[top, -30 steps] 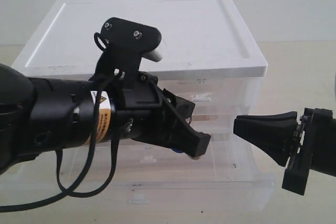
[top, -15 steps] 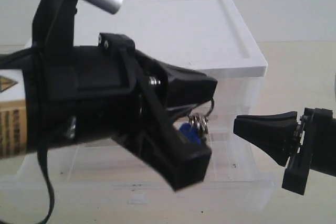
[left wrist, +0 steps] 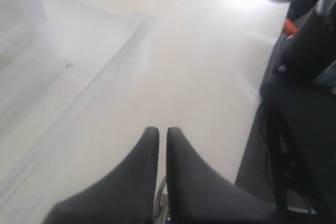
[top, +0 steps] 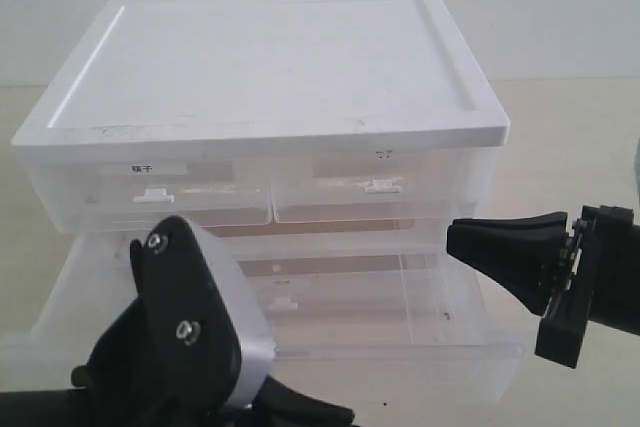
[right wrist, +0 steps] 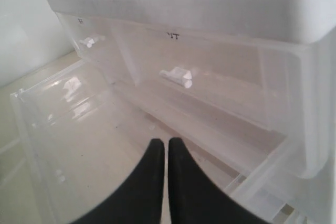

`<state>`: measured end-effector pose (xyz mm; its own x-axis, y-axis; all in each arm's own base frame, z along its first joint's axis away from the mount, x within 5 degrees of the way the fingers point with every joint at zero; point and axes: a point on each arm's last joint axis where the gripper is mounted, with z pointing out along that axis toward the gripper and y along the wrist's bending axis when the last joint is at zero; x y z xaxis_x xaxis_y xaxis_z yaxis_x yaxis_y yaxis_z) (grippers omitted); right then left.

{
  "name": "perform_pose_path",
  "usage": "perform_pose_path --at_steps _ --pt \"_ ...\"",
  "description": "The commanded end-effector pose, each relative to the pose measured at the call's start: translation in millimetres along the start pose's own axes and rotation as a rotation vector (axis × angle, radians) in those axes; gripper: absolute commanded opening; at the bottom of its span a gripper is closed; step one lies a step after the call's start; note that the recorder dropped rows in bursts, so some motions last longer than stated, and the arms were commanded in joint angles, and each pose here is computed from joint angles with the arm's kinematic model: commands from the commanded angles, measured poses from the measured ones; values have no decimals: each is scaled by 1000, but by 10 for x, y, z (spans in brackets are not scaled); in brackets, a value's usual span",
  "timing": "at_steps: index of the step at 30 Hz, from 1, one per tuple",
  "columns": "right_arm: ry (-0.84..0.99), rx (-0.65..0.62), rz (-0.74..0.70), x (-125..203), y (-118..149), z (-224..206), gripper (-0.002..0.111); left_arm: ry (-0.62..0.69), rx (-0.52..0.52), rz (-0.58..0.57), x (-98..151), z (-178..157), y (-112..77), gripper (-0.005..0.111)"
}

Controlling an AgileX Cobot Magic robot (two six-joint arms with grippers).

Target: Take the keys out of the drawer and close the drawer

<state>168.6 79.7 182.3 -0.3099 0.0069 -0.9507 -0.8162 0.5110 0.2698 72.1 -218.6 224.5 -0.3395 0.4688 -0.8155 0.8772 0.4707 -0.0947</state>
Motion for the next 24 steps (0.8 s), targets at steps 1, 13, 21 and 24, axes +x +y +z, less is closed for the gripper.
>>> perform_pose_path --at_steps 1,13,21,24 --pt "1 14 4 1 -17 -2 0 93 -82 3 246 98 82 4" --pt "2 15 4 2 -18 -2 0 190 -110 44 428 276 104 4" --pt "2 15 4 2 -18 -2 0 216 -252 52 494 354 227 4" --pt "2 15 4 2 -18 -2 0 212 -393 39 520 383 344 4"
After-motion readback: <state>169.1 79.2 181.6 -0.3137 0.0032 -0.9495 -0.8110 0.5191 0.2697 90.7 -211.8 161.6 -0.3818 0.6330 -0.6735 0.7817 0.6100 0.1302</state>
